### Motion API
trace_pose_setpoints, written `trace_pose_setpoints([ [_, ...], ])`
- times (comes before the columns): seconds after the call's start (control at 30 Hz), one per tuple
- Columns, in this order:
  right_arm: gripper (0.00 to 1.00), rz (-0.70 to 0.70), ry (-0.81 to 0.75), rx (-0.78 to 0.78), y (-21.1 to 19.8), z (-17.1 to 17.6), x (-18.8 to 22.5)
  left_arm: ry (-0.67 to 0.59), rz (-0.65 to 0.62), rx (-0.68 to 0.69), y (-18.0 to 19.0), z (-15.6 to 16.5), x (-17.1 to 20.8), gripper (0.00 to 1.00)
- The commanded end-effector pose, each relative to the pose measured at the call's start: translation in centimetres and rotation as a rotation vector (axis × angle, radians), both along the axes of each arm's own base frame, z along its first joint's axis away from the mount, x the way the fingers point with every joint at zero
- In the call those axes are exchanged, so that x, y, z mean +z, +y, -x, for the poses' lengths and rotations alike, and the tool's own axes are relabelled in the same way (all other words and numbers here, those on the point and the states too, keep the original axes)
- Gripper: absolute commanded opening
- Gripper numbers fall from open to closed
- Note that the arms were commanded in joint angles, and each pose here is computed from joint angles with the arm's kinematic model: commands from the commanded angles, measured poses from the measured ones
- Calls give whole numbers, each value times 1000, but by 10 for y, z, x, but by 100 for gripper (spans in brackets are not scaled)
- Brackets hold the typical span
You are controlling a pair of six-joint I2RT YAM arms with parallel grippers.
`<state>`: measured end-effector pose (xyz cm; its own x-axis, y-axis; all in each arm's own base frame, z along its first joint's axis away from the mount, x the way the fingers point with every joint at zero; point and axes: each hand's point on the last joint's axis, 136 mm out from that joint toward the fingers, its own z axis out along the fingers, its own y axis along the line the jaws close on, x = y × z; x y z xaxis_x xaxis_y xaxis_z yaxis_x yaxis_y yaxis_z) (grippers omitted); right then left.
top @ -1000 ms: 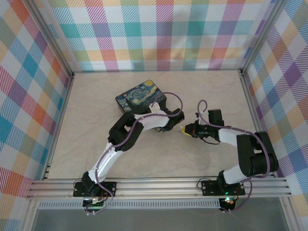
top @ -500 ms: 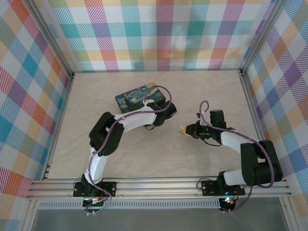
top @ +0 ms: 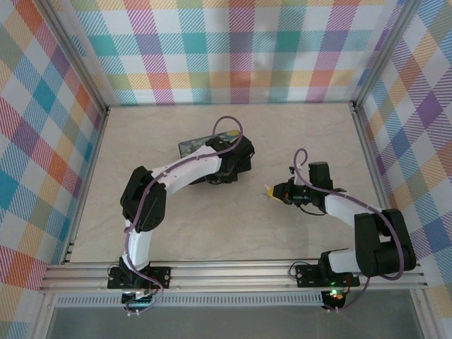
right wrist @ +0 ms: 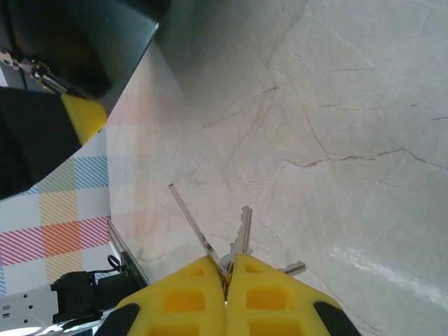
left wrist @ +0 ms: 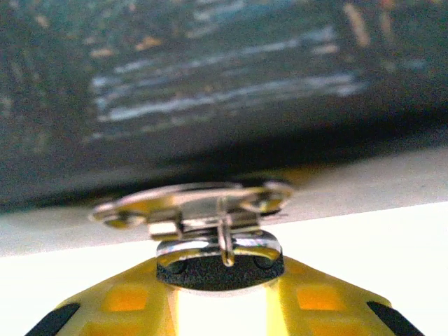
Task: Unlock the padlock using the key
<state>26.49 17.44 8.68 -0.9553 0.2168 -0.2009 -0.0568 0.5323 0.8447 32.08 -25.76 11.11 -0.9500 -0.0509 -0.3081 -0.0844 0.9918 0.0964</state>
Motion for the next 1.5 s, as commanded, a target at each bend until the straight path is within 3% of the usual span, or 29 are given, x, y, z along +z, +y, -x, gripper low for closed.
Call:
trace_pose_setpoints([
  [0.0,0,-15,-18,18,0,4,5,44,50,-39,6,19,41,6],
  [0.37,0,-63,-46,72,8,12,14,213,187,-8,-4,51,68,6],
  [0.7,0,-120,-129,201,64,44,48,298,340,119,-20,53,64,6],
  [1.13,0,-144,-151,242,120,43,58,304,399,198,-16,53,61,5],
  [1.47,0,-175,-178,236,137,36,68,297,432,234,-9,51,56,4],
])
